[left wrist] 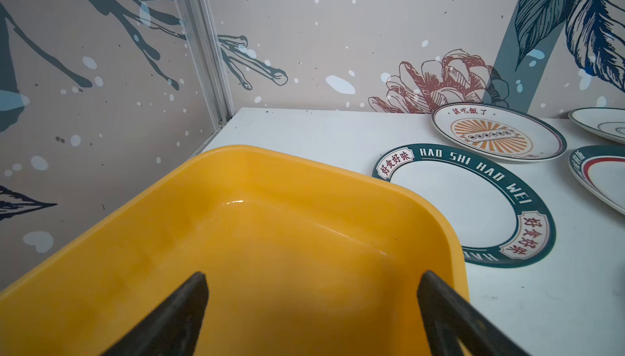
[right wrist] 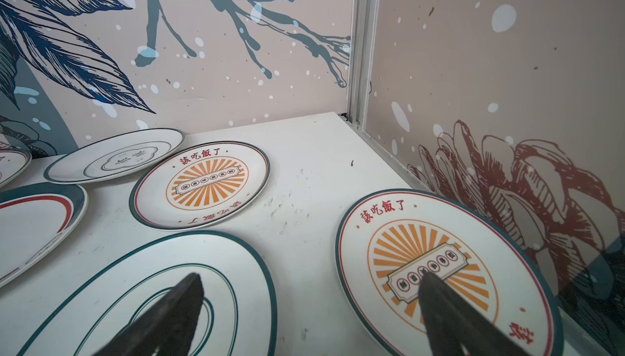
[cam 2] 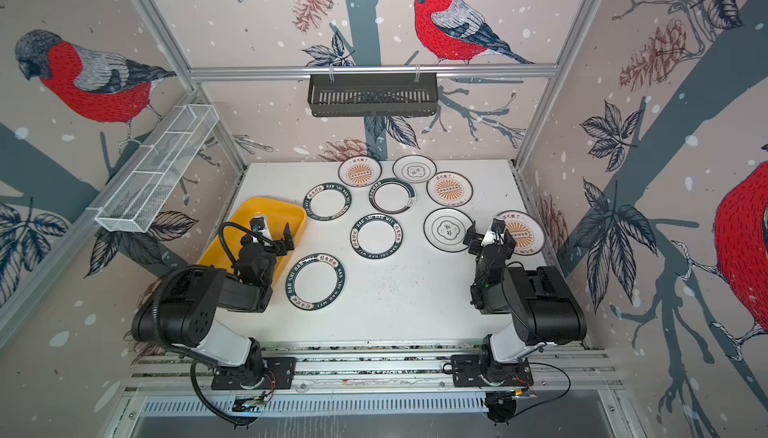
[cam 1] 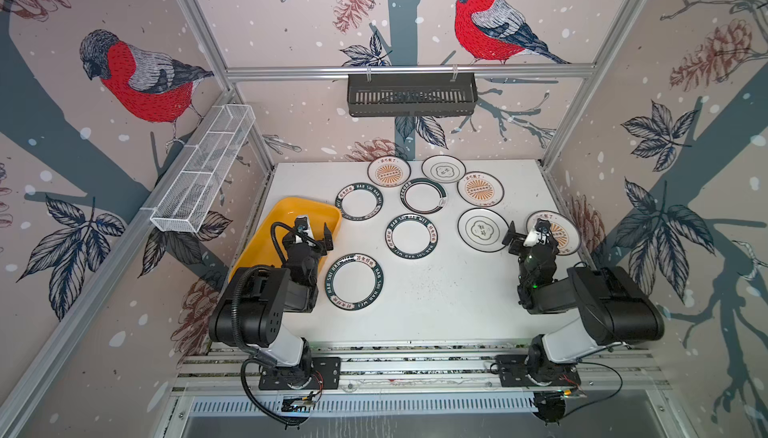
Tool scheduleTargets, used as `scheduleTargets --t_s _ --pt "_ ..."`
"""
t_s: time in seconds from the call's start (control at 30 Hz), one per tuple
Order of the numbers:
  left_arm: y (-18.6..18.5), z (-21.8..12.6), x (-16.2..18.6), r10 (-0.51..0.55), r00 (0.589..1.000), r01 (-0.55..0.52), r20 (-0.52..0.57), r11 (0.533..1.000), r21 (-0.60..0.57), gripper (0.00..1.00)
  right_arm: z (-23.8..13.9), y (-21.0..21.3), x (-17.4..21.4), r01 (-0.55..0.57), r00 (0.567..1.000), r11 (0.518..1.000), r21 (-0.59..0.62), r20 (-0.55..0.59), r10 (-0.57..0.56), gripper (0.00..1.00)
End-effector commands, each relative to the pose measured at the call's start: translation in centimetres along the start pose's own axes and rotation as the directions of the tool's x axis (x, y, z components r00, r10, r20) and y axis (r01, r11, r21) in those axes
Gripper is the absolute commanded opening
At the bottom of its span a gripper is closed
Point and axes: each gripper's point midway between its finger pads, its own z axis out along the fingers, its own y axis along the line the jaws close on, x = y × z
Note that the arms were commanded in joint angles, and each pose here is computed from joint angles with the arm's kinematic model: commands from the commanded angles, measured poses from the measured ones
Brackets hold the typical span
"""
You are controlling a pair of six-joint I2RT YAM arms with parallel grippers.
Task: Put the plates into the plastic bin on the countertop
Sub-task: 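Move both grippers forward toward the green-rimmed plates in the middle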
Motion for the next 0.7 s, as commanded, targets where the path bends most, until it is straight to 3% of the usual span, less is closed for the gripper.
scheduleTargets --t_s 0.0,0.67 --pt "-0.10 -0.07 -1.01 -0.003 0.999 0.003 0.040 1.000 0.006 0.97 0.05 0.02 -0.62 0.008 1.000 1.000 0.000 0.022 -0.008 1.00" --pt "-0.11 -0.15 -1.07 -0.002 0.999 0.002 0.044 1.000 0.007 0.97 -0.06 0.02 -0.79 0.005 1.000 1.000 -0.002 0.030 -0.005 1.00"
